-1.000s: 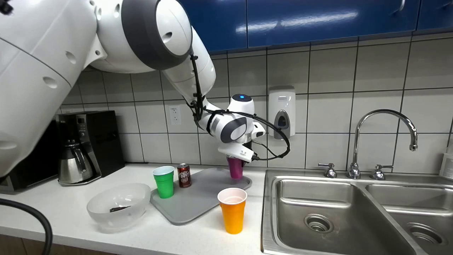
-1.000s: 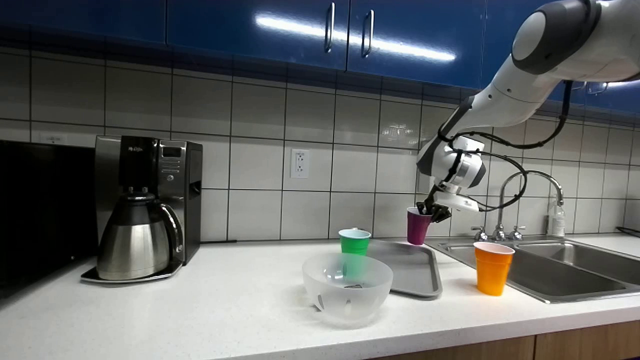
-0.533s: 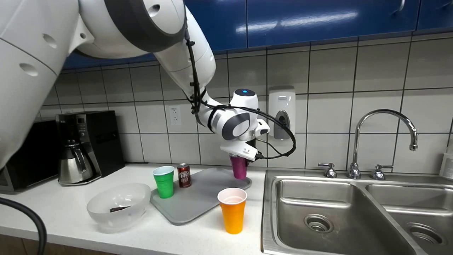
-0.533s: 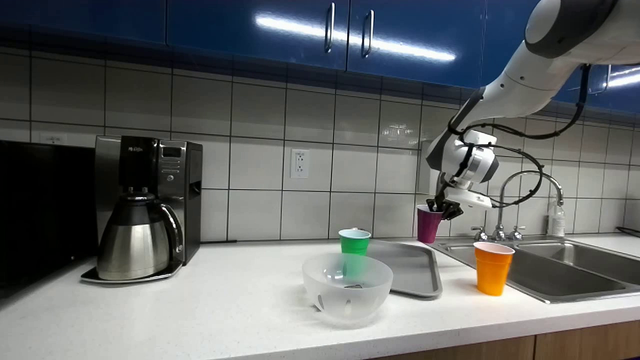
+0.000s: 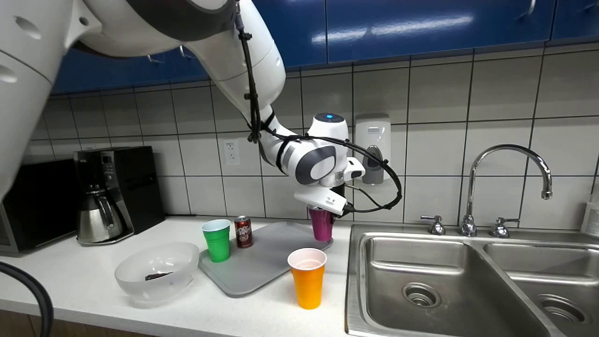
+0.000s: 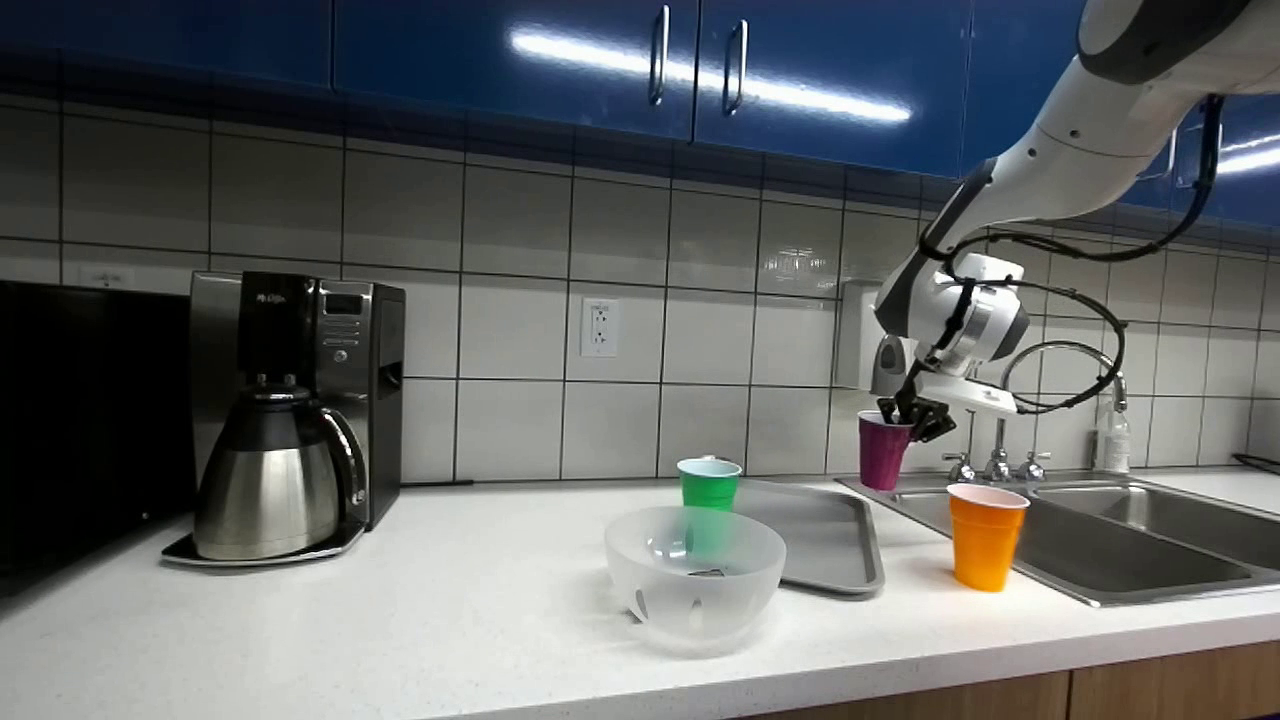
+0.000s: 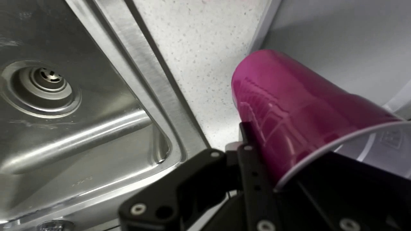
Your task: Remove the cups from the tray.
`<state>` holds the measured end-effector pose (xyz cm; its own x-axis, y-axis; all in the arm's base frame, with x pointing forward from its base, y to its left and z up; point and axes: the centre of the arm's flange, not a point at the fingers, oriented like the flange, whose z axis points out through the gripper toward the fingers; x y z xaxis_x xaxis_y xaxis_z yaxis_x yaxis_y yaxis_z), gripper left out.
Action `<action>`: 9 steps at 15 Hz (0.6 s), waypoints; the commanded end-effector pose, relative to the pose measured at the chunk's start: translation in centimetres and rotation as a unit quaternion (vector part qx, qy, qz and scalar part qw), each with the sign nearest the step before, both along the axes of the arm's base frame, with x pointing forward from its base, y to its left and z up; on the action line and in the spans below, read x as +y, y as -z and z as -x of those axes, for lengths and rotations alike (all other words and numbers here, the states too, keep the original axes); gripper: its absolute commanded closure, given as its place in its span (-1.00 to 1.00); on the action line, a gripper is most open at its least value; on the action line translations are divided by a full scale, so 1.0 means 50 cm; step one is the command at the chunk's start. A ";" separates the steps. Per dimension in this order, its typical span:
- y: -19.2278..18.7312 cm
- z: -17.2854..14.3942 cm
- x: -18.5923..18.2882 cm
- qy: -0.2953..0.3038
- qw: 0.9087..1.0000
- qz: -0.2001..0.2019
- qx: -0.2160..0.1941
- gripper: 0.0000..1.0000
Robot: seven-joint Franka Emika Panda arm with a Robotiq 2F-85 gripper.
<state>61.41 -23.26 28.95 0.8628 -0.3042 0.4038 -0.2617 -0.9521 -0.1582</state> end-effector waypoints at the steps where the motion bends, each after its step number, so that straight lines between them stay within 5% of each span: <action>1: -0.011 0.052 -0.009 0.004 1.000 0.000 0.003 0.99; 9: 0.044 0.095 -0.039 0.017 0.999 0.003 0.028 0.99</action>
<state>58.38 -24.77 26.71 0.8729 -0.3373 0.3526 -0.3045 -0.9412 -0.1465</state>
